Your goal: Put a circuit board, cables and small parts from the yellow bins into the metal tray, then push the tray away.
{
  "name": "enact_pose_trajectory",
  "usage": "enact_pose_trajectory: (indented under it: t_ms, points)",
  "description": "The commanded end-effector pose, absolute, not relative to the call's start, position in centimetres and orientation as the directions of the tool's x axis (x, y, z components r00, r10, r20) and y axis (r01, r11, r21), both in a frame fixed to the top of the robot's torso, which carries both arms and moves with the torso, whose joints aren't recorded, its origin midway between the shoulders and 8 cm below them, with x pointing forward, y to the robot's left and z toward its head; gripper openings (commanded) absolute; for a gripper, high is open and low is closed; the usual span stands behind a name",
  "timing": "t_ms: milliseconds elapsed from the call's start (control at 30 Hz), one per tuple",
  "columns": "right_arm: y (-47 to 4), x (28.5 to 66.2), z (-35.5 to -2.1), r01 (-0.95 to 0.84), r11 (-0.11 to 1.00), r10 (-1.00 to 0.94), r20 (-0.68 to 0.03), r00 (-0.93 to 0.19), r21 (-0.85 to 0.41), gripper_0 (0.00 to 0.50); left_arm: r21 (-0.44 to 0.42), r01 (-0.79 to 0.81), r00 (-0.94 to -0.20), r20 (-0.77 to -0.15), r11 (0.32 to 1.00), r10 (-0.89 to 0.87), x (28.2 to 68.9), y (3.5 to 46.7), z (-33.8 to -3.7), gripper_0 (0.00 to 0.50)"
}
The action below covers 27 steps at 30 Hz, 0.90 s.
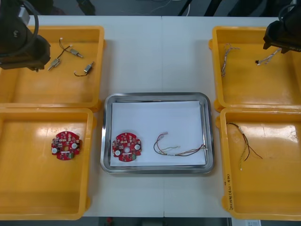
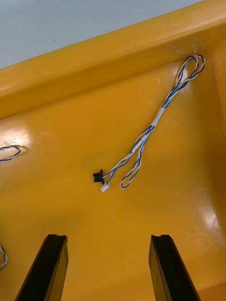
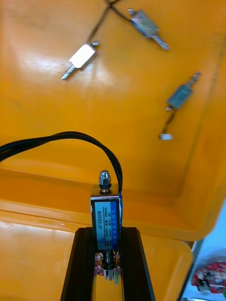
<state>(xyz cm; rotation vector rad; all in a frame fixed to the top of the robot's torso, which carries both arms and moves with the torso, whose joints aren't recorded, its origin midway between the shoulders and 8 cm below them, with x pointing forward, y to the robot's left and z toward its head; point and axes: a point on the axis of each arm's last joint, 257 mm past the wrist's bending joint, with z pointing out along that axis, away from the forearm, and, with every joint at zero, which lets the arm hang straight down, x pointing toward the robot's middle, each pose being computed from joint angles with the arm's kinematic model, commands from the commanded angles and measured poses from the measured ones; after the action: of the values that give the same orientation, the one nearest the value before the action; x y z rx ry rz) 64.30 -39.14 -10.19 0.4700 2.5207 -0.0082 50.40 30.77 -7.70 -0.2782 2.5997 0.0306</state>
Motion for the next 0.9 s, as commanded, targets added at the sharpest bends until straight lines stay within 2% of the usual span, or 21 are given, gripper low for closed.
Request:
enact_pose_trajectory:
  t_ms: [33,367,700,900]
  points:
    - [-40.9,65.9,-5.0,0.353,0.930,0.335,-0.618,-0.711,0.097,0.500,-0.070,-0.105,-0.840,-0.527,0.992,-0.126,49.9,25.7,-7.5,0.000]
    - [-41.8,67.0,-6.4,0.372,0.923,0.346,-0.640,-0.686,0.100,0.500,-0.088,-0.040,-0.854,-0.514,0.995,-0.079,48.2,18.5,-10.1,0.000]
    - [-42.2,68.1,-6.2,0.388,0.912,0.369,-0.675,-0.639,0.131,0.500,-0.077,-0.062,-0.880,-0.467,0.995,-0.091,46.3,14.3,-13.9,0.000]
    - [-42.4,68.2,-7.2,0.405,0.902,0.395,-0.673,-0.626,0.153,0.500,-0.084,-0.067,-0.875,-0.473,0.994,-0.100,46.1,12.2,-15.7,0.000]
